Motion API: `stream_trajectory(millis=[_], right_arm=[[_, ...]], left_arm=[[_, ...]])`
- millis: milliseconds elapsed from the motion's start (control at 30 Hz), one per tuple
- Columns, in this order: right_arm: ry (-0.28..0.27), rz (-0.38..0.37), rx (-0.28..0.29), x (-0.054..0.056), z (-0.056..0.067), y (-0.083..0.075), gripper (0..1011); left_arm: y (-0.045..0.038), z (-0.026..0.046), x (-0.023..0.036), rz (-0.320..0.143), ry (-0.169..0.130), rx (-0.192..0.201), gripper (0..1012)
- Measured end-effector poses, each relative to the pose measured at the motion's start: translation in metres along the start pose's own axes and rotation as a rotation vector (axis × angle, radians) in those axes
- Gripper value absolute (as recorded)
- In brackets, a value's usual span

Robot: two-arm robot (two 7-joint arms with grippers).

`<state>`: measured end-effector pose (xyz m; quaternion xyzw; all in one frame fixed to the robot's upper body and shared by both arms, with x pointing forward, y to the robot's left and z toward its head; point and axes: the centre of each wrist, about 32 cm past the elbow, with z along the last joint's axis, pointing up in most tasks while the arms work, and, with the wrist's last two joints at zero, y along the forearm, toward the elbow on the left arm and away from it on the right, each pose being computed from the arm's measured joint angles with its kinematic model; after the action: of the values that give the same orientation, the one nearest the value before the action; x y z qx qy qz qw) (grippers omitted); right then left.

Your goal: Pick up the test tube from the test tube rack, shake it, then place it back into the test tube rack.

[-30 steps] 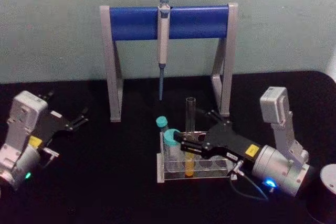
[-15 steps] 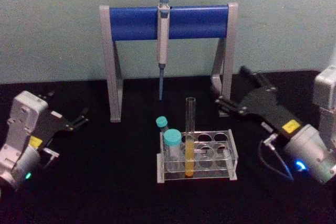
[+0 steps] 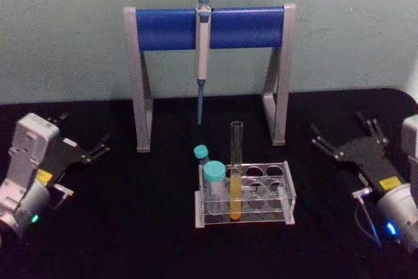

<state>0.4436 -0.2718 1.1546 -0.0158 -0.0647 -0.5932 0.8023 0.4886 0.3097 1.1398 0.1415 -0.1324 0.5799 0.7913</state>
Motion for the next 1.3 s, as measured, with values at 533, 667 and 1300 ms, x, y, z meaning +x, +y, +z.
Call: stream_trajectory(millis=[533,667,1300], right_arm=[[0.068,-0.049,-0.192,-0.005,-0.048,-0.006,1000],[0.073,-0.045,-0.205,-0.006,-0.052,-0.006,1000],[0.075,-0.033,-0.222,-0.008,-0.055,-0.004,1000]], left_arm=[[0.0000,0.0000,0.0000,0.000,0.000,0.000,1001],[0.0000,0.0000,0.0000,0.000,0.000,0.000,1001],[0.0000,0.0000,0.0000,0.000,0.000,0.000,1001]])
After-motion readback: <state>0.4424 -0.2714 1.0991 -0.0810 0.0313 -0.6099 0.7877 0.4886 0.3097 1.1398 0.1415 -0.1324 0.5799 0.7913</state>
